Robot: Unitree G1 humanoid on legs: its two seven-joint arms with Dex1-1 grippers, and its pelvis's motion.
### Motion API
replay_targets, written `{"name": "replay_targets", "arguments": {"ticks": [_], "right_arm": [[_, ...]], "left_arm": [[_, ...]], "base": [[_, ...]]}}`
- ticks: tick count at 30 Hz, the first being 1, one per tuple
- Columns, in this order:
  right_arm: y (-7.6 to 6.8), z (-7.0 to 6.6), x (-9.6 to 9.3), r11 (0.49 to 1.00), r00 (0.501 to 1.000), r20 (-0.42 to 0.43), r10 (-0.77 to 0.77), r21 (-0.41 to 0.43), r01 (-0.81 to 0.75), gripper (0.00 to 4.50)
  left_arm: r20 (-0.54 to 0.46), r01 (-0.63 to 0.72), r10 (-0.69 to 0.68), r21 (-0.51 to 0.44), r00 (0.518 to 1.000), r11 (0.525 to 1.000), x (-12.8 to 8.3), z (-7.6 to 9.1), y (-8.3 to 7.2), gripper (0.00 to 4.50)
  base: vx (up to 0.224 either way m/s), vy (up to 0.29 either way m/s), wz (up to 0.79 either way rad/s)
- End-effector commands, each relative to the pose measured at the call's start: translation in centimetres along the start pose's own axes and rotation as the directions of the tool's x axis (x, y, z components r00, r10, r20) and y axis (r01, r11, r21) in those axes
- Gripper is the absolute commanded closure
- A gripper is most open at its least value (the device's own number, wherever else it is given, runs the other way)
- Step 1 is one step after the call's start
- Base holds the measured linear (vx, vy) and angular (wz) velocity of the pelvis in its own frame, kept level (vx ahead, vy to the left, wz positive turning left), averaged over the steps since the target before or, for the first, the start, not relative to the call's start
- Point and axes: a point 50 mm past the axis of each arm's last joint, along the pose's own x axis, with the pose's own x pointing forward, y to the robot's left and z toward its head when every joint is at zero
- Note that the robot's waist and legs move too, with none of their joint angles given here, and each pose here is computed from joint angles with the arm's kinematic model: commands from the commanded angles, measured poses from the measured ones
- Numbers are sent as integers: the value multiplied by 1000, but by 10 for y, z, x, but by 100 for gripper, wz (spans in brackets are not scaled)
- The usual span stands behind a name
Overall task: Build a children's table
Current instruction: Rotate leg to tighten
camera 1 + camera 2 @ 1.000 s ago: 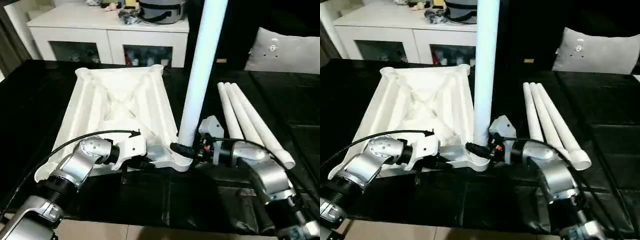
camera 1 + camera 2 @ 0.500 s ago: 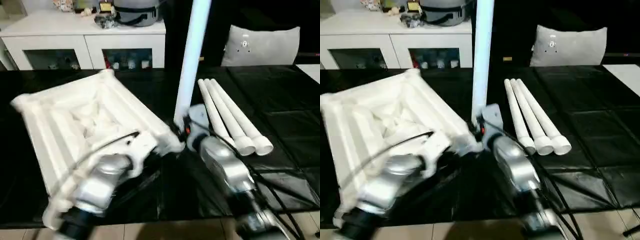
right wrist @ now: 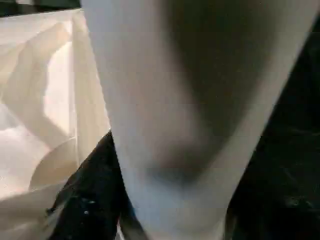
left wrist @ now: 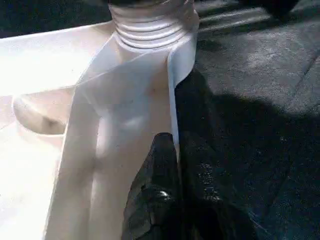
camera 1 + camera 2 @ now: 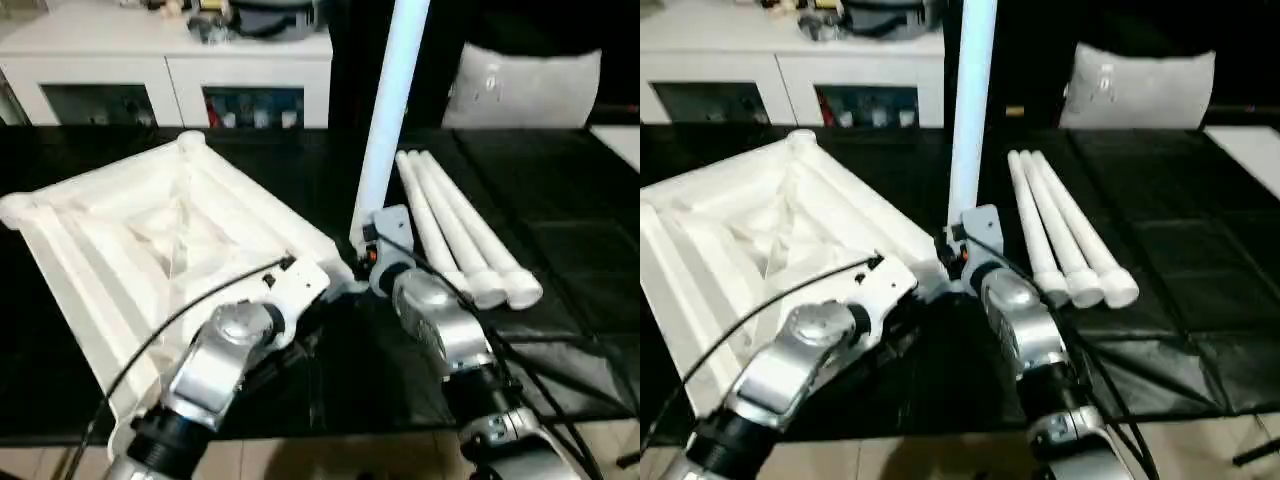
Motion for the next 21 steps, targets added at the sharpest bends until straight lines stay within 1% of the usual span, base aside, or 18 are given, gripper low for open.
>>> {"name": "replay_targets", "arguments": {"ticks": [1,2,5,6,7,8,9,10,11,12,13,14,15,16,17,18,20,21], "right_arm": [[1,-27,-7,998,995,-97,38,47,-33,126],[1,-27,-7,998,995,-97,38,47,-33,114],[-2,-24,-11,998,996,-59,61,32,-59,94],[-5,-21,-18,996,995,-25,93,21,-92,94],[-6,-18,-23,992,992,5,128,7,-128,71],[-6,-18,-23,992,992,5,128,7,-128,64],[-7,-14,-28,986,986,32,164,-17,-163,60],[-9,-12,-32,982,981,47,189,-39,-187,50],[-10,-10,-34,979,978,54,201,-50,-199,50],[-14,-7,-39,972,971,68,229,-71,-224,27],[-18,-2,-43,963,963,83,257,-107,-248,27],[-20,0,-45,959,959,88,268,-121,-257,21],[-21,1,-45,958,959,89,270,-124,-258,15],[-24,5,-49,946,949,92,301,-152,-285,7],[-24,5,-49,946,949,92,301,-152,-285,7],[-27,8,-53,931,940,85,331,-188,-312,7],[-34,14,-61,887,915,41,400,-267,-376,7],[-38,16,-65,853,899,-5,437,-316,-416,7]], "left_arm": [[-22,-44,45,19,999,999,-2,-6,14,450],[-22,-44,45,19,999,999,-2,-6,14,450],[-24,-41,42,35,999,999,-3,-7,20,450],[-32,-26,28,51,999,998,-4,-9,23,450],[-36,-5,8,67,999,998,-5,-11,25,450],[-36,-5,8,67,999,998,-5,-11,25,450],[-44,18,-14,79,999,997,-5,-13,25,450],[-45,39,-35,91,998,995,-5,-15,25,450],[-46,50,-46,97,998,994,-5,-15,25,450],[-42,89,-85,126,996,988,-6,-16,24,450],[-50,130,-124,140,991,981,-7,-19,23,450],[-54,146,-140,145,989,979,-8,-20,23,450],[-55,150,-143,146,988,978,-8,-20,23,450],[-58,186,-178,170,982,968,-9,-22,22,450],[-58,186,-178,170,982,968,-9,-22,22,450],[-66,220,-211,196,975,956,-10,-23,23,450],[-81,306,-295,259,952,916,-14,-26,23,450],[-96,347,-334,298,938,889,-16,-28,24,450]], "base": [[0,0,0],[0,0,0],[0,0,0],[0,0,0],[0,0,0],[0,0,0],[0,0,0],[0,0,0],[0,0,0],[0,0,0],[0,0,0],[52,-18,3],[52,-18,3],[61,-17,5],[63,-14,1],[63,-14,1],[28,-3,-1],[0,0,0]]}}
